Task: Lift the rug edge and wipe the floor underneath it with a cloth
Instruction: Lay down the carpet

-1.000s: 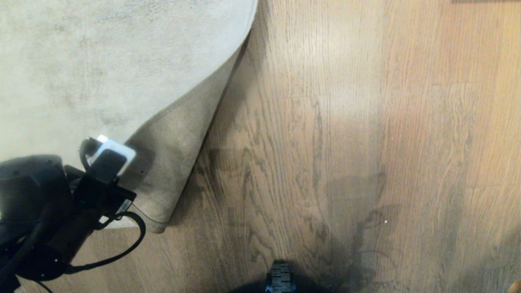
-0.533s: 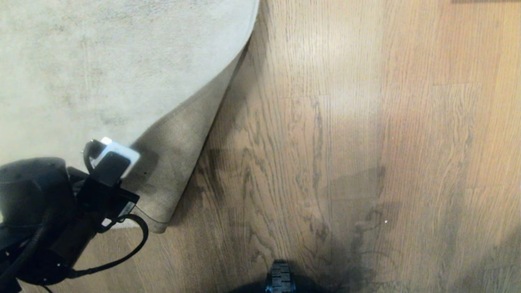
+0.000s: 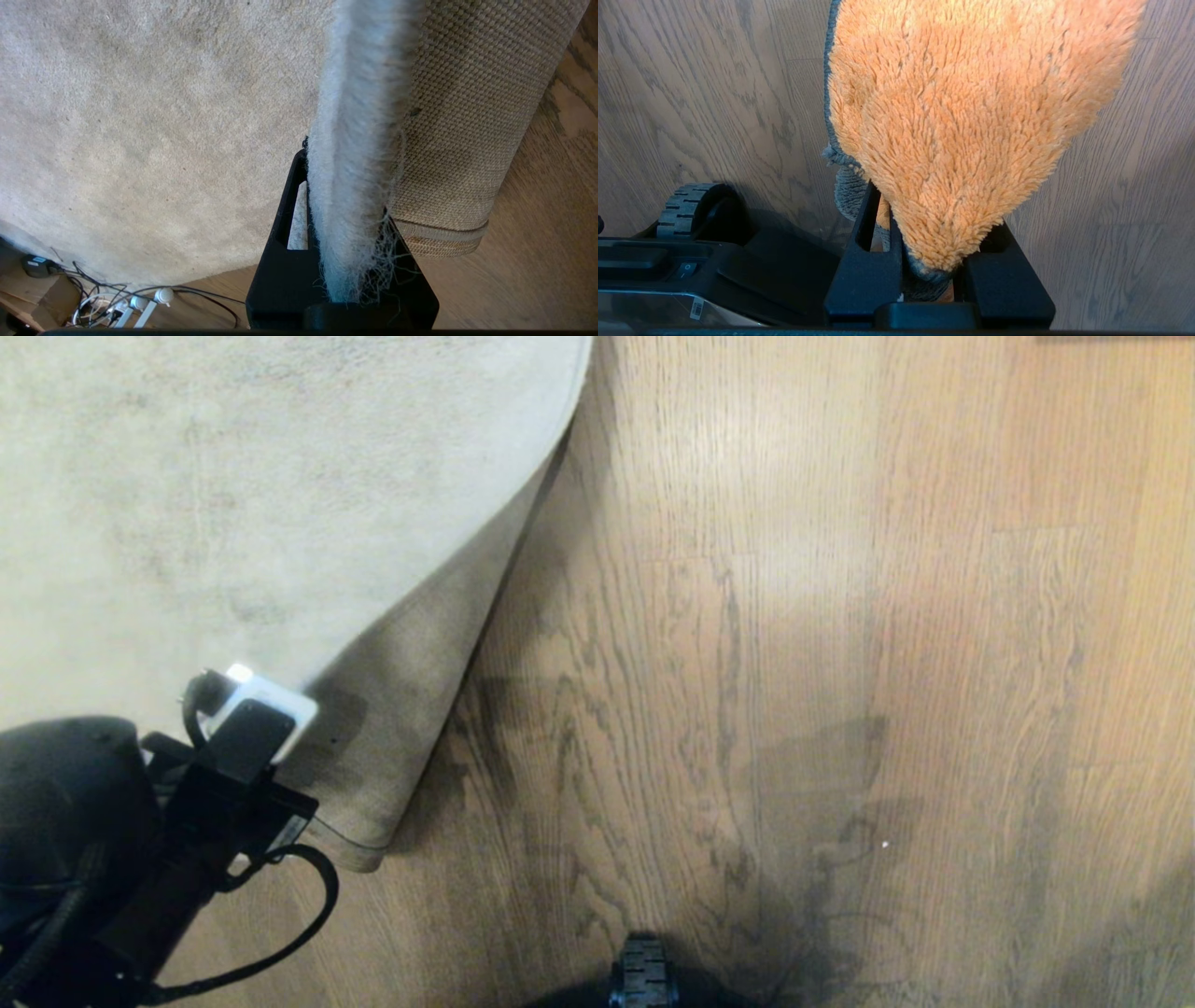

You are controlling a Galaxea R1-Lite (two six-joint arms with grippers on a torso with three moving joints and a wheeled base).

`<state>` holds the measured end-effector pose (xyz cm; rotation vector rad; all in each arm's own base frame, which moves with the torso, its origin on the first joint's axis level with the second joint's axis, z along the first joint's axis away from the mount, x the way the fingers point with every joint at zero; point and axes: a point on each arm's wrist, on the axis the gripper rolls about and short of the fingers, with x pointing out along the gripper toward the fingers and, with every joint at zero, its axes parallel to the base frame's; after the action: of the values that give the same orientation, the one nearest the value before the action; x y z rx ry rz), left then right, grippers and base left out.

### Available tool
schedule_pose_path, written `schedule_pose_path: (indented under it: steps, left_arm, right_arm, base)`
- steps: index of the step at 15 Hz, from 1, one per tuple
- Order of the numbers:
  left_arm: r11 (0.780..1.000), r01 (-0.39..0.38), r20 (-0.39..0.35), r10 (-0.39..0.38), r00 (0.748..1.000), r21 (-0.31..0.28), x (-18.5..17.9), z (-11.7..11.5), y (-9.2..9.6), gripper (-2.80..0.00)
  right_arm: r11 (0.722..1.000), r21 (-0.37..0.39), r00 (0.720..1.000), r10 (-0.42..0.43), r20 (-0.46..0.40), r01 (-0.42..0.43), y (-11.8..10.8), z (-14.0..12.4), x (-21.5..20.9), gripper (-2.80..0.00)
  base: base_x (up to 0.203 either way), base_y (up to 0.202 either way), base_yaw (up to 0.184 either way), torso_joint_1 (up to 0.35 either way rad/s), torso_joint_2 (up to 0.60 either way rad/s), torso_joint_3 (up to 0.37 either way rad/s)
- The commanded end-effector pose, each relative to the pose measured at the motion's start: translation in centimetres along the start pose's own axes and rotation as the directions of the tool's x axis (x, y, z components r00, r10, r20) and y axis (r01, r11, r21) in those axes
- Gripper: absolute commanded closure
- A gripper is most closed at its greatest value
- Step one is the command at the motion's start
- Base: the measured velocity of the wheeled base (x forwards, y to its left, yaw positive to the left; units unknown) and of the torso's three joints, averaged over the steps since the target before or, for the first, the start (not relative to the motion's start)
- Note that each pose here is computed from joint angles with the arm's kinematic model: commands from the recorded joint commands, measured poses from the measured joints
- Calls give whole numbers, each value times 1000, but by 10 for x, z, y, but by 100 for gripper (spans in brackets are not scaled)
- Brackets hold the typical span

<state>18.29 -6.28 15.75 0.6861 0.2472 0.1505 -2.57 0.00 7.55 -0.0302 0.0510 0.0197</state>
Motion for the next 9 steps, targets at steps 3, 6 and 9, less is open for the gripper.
schedule_pose_path:
  steps: [3, 6, 9]
  left_arm:
    - [1000, 0, 18, 0, 1000, -21, -1, 4, 0, 0]
    - [999, 5, 31, -3, 1000, -53, -5, 4, 1, 0]
    - [996, 7, 26, -5, 1000, -88, -9, 0, 2, 0]
  right_arm:
    - [1000, 0, 1000, 1, -4, -1, 0, 0, 0, 0]
    - [1000, 0, 1000, 1, -4, -1, 0, 0, 0, 0]
    - [1000, 0, 1000, 1, -4, -1, 0, 0, 0, 0]
  base:
    - [0, 0, 0, 0, 0, 0]
    - [0, 0, 0, 0, 0, 0]
    - [0, 0, 0, 0, 0, 0]
